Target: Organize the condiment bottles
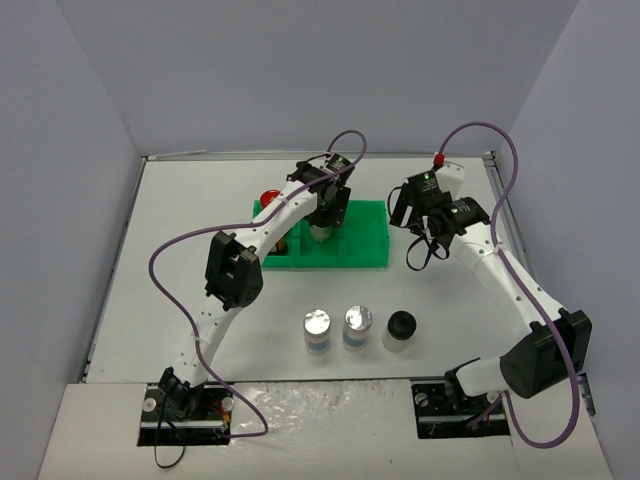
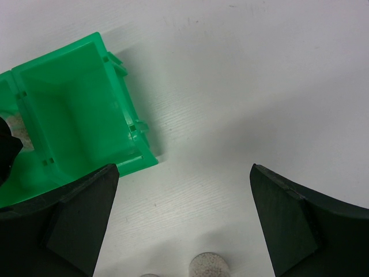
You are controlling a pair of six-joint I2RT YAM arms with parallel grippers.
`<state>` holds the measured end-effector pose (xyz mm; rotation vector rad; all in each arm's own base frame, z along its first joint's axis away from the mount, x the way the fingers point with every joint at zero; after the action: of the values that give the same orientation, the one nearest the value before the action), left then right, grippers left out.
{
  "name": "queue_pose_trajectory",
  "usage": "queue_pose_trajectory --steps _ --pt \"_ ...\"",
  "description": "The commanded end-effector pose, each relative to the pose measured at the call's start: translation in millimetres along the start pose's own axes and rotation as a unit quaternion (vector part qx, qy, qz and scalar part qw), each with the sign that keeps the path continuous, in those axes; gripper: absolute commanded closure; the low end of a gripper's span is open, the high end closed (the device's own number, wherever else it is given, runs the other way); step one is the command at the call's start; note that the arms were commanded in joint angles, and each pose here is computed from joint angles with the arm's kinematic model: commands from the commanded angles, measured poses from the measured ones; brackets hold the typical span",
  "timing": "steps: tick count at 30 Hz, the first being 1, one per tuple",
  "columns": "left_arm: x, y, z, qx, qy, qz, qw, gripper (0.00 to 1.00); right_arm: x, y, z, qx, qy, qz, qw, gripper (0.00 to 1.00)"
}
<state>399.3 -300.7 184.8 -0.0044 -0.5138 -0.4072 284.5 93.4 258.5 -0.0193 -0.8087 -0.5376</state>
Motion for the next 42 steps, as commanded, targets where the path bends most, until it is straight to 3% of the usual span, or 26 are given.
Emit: queue_pose_trajectory --steps 1,11,14,20,25,33,42 --pt "28 11 22 0.004 -0.07 0.009 0.997 0.65 8 -2 8 0.009 -0.019 -0.019 1.0 0.05" --pt "27 14 16 0.021 -0.074 0.0 0.997 0.23 6 -1 7 0.013 -0.016 -0.016 1.0 0.05" --pt "28 14 15 0.023 -0.077 -0.001 0.997 0.17 6 -2 7 0.012 -0.017 -0.016 1.0 0.05" --pt "31 16 22 0.031 -0.096 -0.001 0.995 0.14 6 -3 9 0.016 -0.017 -0.015 1.0 0.05" --pt "43 22 56 0.038 -0.149 -0.003 0.988 0.14 6 -5 15 0.025 -0.015 -0.013 0.999 0.06" --pt "58 32 104 0.041 -0.216 -0.009 0.975 0.14 -8 -14 18 0.024 0.013 0.001 1.0 0.06" --pt "60 43 142 0.052 -0.245 -0.011 0.968 0.14 -37 -21 17 0.024 0.082 0.019 0.996 0.06"
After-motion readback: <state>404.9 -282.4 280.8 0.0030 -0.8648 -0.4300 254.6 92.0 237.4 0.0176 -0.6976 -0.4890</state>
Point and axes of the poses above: each gripper's point midway between its finger pads, its own z axis back along the fingers, its own y axis along the line the jaws close on, x = y × z, the point moved 8 cm from there along z, back along the fingers, and after that the axes turned 9 degrees about -z, right-handed, at the moved point
